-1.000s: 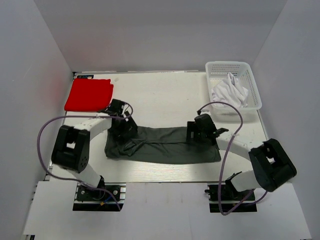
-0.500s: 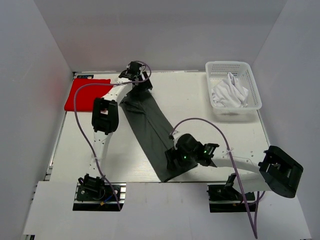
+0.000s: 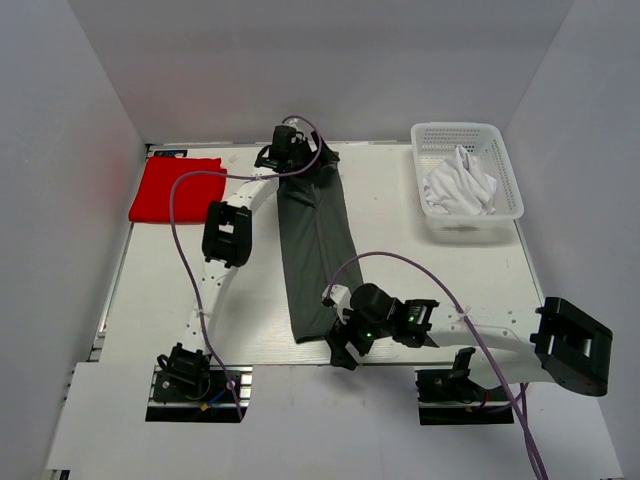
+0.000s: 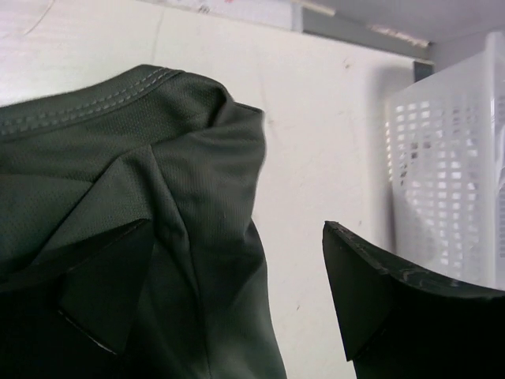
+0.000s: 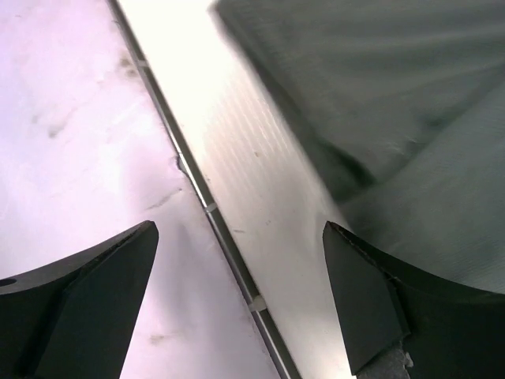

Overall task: Fold and stack the t-shirts
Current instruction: Rotate the tshirt 85 degrees, then grab the bottom of the folded rectangular tshirt with both arms

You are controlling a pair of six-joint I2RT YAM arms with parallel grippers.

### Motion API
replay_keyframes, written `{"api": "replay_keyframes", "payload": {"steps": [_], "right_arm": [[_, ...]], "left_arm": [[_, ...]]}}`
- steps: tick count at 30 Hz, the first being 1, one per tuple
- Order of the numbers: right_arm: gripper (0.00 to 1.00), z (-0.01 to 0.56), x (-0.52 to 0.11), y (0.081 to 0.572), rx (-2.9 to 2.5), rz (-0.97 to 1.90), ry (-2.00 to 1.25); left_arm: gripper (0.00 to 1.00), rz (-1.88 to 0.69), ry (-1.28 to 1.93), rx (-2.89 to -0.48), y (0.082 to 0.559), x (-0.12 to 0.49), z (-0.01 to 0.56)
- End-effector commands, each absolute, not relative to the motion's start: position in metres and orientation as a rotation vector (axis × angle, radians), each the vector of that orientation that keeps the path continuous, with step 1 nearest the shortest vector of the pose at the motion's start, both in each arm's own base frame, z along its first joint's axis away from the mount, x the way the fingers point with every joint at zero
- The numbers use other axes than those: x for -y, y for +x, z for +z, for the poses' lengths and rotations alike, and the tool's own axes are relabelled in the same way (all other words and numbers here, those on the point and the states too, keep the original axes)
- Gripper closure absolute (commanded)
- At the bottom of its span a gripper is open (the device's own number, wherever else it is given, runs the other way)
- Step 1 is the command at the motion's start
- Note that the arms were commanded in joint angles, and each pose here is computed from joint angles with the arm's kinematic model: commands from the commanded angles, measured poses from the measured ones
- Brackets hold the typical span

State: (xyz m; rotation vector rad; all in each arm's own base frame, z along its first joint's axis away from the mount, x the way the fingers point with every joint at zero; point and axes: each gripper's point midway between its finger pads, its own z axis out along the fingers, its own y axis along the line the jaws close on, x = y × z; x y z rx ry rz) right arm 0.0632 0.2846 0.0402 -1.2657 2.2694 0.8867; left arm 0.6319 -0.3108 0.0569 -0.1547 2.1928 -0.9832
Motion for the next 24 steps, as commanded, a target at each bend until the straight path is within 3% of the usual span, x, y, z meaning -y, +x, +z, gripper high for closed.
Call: {"api": "replay_keyframes", "payload": {"steps": [1,4,8,12,13,16,18,19,20,21,22,24], "right_arm": [[0.1,0.073,-0.304,0.069,-2.095,0.944,-1.307],[0.1,0.087,-0.311,0.077,-2.014,0.957,-1.259],[0.1,0.099,-0.308,0.116,-1.982,0.831,-0.994],[0.1,0.12,-0.298,0.17,-1.905,0.721,-0.557],[0.1,0.121,-0.298,0.172,-1.918,0.733,-0.506],[0.1,0.118,-0.293,0.18,-1.955,0.672,-0.462],[0.1,0.118,-0.285,0.188,-1.995,0.596,-0.424],[0.1,0.117,-0.28,0.193,-2.007,0.564,-0.39],[0.1,0.11,-0.27,0.195,-2.037,0.514,-0.364],[0.1,0.103,-0.264,0.194,-2.073,0.506,-0.32],[0.1,0.101,-0.261,0.195,-2.088,0.509,-0.283],[0.1,0.091,-0.246,0.193,-2.148,0.482,-0.233]], "left_arm": [[0.01,-0.989,-0.245,-2.176,0.639,0.317,0.029],[0.01,-0.99,-0.266,-2.114,0.651,0.317,0.045],[0.01,-1.073,-0.157,-1.983,0.655,0.327,0.115],[0.01,-1.039,0.02,-1.79,0.637,0.325,0.247],[0.01,-1.019,0.053,-1.713,0.622,0.317,0.305],[0.01,-0.933,0.139,-1.722,0.574,0.3,0.356],[0.01,-0.88,0.103,-1.843,0.539,0.28,0.351],[0.01,-0.856,0.076,-2.001,0.513,0.271,0.294],[0.01,-0.837,0.091,-2.03,0.49,0.261,0.283],[0.01,-0.874,0.107,-1.854,0.456,0.248,0.343],[0.01,-0.894,0.107,-1.976,0.421,0.245,0.274],[0.01,-0.93,0.024,-1.953,0.373,0.228,0.281]]}}
